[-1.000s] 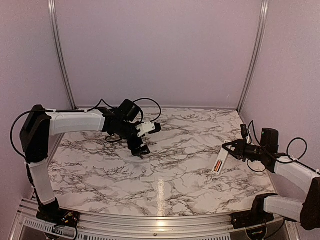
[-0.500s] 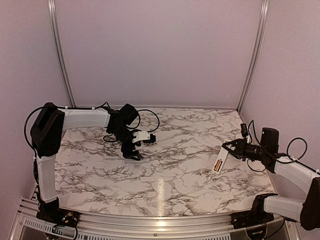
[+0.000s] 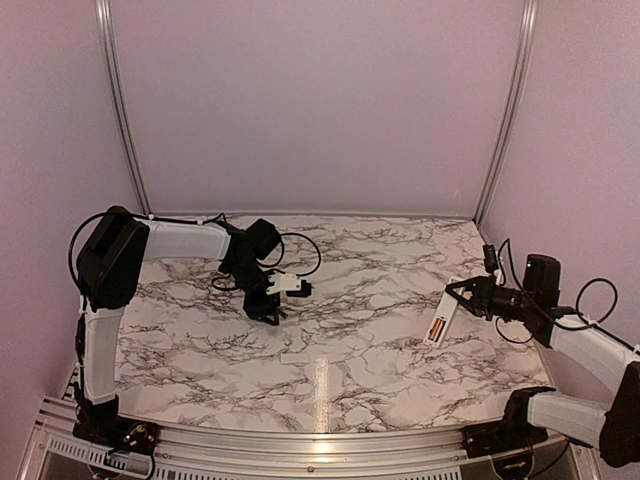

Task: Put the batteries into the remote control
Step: Pick up the battery from the center of the board.

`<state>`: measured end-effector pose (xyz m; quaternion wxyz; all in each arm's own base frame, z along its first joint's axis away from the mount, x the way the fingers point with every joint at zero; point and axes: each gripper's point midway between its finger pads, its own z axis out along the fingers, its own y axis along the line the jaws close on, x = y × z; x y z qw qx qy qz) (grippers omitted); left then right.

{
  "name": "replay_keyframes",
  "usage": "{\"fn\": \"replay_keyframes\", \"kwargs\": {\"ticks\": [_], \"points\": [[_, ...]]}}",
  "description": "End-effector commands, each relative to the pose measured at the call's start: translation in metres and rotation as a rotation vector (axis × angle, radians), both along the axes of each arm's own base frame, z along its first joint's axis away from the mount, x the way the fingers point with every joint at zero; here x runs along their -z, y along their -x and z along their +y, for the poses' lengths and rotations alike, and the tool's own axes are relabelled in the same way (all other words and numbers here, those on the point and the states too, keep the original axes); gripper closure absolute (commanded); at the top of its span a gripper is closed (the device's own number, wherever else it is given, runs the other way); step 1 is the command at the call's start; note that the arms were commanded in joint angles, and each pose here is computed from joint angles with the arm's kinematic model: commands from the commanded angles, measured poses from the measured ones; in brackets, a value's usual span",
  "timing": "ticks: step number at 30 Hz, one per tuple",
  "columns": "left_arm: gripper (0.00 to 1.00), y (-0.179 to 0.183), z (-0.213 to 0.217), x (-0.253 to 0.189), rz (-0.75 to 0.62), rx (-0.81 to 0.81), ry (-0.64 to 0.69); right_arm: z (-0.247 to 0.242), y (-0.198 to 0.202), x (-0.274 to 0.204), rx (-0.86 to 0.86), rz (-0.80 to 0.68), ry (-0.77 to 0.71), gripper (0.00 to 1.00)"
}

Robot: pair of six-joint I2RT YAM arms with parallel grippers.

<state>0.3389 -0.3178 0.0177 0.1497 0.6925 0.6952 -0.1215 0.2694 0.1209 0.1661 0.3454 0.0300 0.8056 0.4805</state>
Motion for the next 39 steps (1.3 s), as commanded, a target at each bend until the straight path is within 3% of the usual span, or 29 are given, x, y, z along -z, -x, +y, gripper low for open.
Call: {"fn": "replay_keyframes", "kwargs": {"ticks": [1, 3, 9, 20, 25, 30, 35, 39], "points": [[0.47, 0.001, 0.016, 0.019, 0.033, -0.024, -0.095, -0.001, -0.003, -0.019, 0.0, -0.049, -0.005, 1.0], [0.56, 0.006, 0.017, 0.019, 0.055, -0.036, -0.098, -0.001, -0.003, -0.019, -0.001, -0.05, -0.006, 1.0], [0.66, 0.023, 0.014, 0.017, 0.073, -0.073, -0.114, -0.001, -0.003, -0.018, 0.001, -0.046, -0.006, 1.0], [0.7, 0.041, 0.002, 0.015, 0.056, -0.065, -0.122, 0.0, -0.005, -0.018, -0.007, -0.041, -0.015, 1.0], [0.59, 0.041, -0.009, 0.02, 0.028, -0.062, -0.107, 0.0, -0.005, -0.018, -0.005, -0.04, -0.015, 1.0], [0.61, 0.044, -0.019, 0.02, 0.009, -0.045, -0.077, 0.0, -0.005, -0.015, -0.004, -0.028, -0.016, 1.0], [0.71, 0.047, -0.019, 0.022, 0.011, -0.047, -0.085, 0.004, -0.003, -0.011, -0.017, -0.007, -0.049, 1.0], [0.93, 0.048, -0.023, 0.008, -0.002, -0.097, -0.063, 0.015, 0.001, -0.012, -0.044, -0.006, -0.089, 1.0]]}}
